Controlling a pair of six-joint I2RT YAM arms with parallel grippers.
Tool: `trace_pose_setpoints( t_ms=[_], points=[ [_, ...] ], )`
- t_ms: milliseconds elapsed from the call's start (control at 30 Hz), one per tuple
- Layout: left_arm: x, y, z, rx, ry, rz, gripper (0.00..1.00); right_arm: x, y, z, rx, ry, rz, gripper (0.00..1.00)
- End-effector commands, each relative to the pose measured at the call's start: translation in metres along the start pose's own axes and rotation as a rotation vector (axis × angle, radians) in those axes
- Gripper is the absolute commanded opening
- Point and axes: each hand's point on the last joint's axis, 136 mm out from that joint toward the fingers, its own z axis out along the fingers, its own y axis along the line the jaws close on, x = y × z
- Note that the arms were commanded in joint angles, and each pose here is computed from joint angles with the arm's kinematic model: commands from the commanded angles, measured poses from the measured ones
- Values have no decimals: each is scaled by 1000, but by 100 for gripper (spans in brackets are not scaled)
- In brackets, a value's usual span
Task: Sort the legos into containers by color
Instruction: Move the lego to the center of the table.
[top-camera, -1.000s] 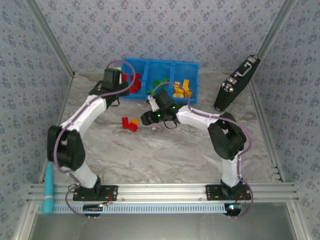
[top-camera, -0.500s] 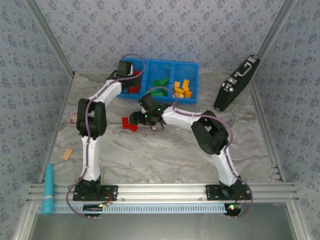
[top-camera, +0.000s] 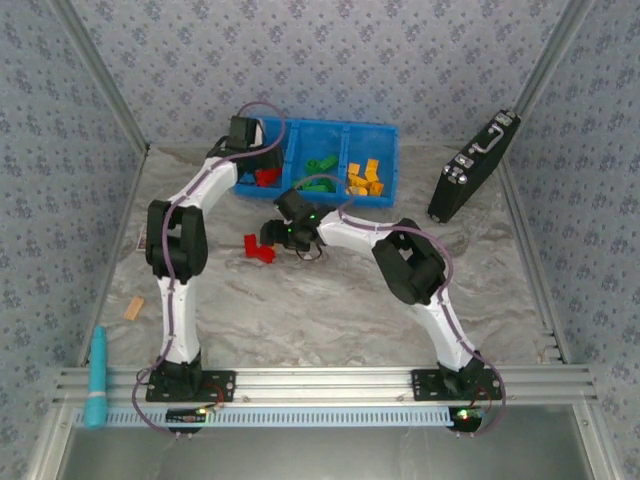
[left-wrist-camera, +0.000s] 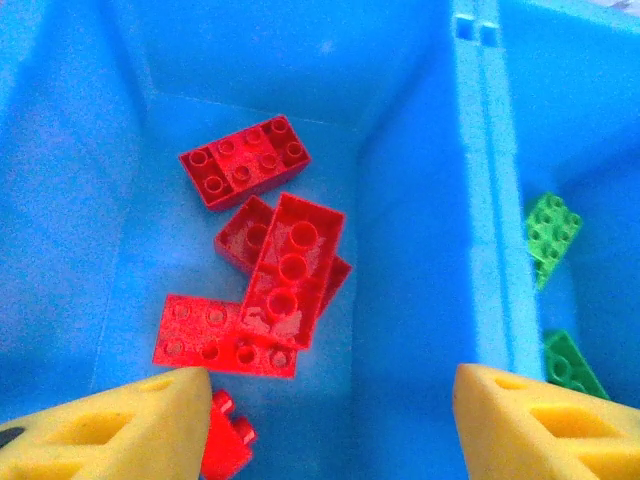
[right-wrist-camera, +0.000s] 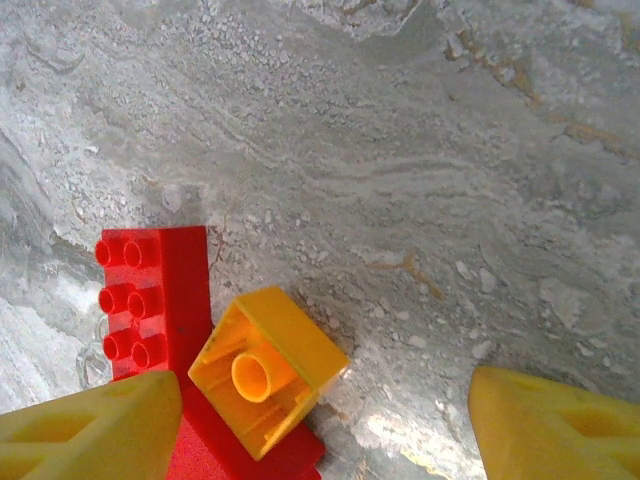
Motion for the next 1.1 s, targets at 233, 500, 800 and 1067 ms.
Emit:
trace_pose_setpoints(
  t_ms=[233, 500, 800, 1067],
  points=[
    [-36, -22, -132, 72, -173, 45, 66, 5, -9, 33, 72, 29, -12, 77],
    [2, 0, -202, 8, -193, 32, 68, 20, -35, 48, 216, 63, -63, 75],
    [36, 41, -249, -91, -184, 18, 69, 26, -52, 52, 295, 75, -87, 66],
    [48, 57, -276, -126, -200, 5, 69, 20, -81, 25, 397, 66, -114, 49]
  ],
)
